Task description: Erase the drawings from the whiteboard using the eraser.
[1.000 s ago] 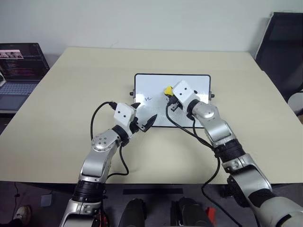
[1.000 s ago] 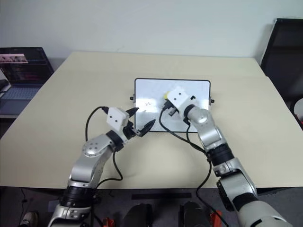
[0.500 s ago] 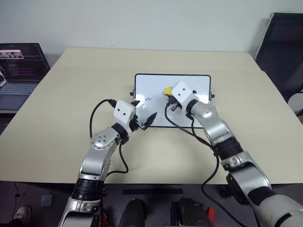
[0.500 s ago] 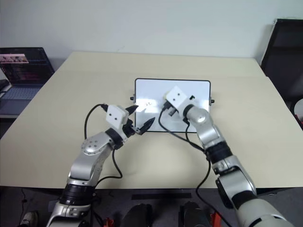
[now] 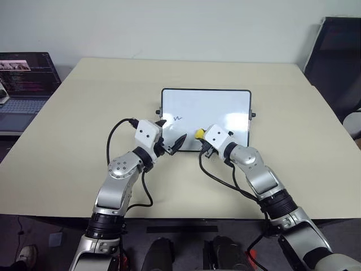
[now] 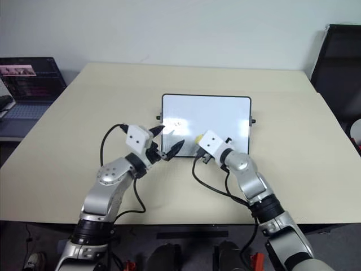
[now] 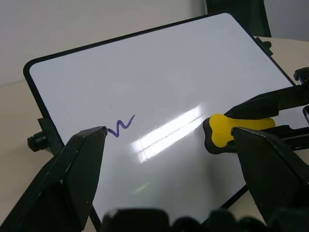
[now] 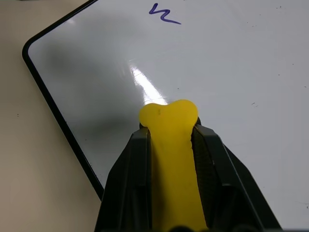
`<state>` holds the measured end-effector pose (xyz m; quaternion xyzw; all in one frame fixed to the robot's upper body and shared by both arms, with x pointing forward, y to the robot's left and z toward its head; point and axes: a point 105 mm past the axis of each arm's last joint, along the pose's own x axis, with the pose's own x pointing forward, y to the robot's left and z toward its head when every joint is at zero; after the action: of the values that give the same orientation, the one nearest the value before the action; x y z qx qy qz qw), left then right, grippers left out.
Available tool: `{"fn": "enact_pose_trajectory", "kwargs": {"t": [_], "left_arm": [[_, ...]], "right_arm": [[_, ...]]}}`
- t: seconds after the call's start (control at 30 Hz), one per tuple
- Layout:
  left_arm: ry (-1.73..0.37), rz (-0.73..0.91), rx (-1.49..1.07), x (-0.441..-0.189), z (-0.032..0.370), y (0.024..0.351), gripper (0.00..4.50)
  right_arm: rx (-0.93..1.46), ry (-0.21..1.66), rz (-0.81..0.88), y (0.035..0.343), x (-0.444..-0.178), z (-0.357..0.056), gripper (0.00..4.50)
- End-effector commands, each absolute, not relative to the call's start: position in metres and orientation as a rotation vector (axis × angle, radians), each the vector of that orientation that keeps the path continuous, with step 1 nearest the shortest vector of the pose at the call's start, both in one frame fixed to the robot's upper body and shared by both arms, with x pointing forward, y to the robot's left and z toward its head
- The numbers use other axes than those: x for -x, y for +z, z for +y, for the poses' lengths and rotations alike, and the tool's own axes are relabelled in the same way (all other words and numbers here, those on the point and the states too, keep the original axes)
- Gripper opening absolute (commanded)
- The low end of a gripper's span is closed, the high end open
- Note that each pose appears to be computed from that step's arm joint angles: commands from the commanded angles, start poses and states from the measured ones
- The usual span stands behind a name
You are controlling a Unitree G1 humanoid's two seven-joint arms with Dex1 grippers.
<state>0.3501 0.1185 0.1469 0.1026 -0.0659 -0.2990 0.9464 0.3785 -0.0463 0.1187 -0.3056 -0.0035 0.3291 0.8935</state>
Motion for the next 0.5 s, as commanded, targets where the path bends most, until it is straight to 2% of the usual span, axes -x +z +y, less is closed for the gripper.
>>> {"fn": "enact_pose_trajectory", "kwargs": {"t": [0.03,0.27,0.4,0.5], "left_arm": [[-0.611,-0.182,-0.219,-0.349,0.117,0.157,4.5],[-0.62,-0.179,-0.221,-0.347,0.117,0.155,4.5],[-0.623,-0.173,-0.222,-0.343,0.12,0.152,4.5],[-0.624,-0.162,-0.22,-0.34,0.121,0.149,4.5]], "right_arm": [[0.621,0.608,0.008,0.124,-0.384,-0.068,0.88],[0.582,0.584,-0.156,0.156,-0.377,-0.073,0.88],[0.566,0.522,-0.244,0.172,-0.368,-0.098,0.88],[0.594,0.472,-0.268,0.169,-0.36,-0.117,0.88]]}}
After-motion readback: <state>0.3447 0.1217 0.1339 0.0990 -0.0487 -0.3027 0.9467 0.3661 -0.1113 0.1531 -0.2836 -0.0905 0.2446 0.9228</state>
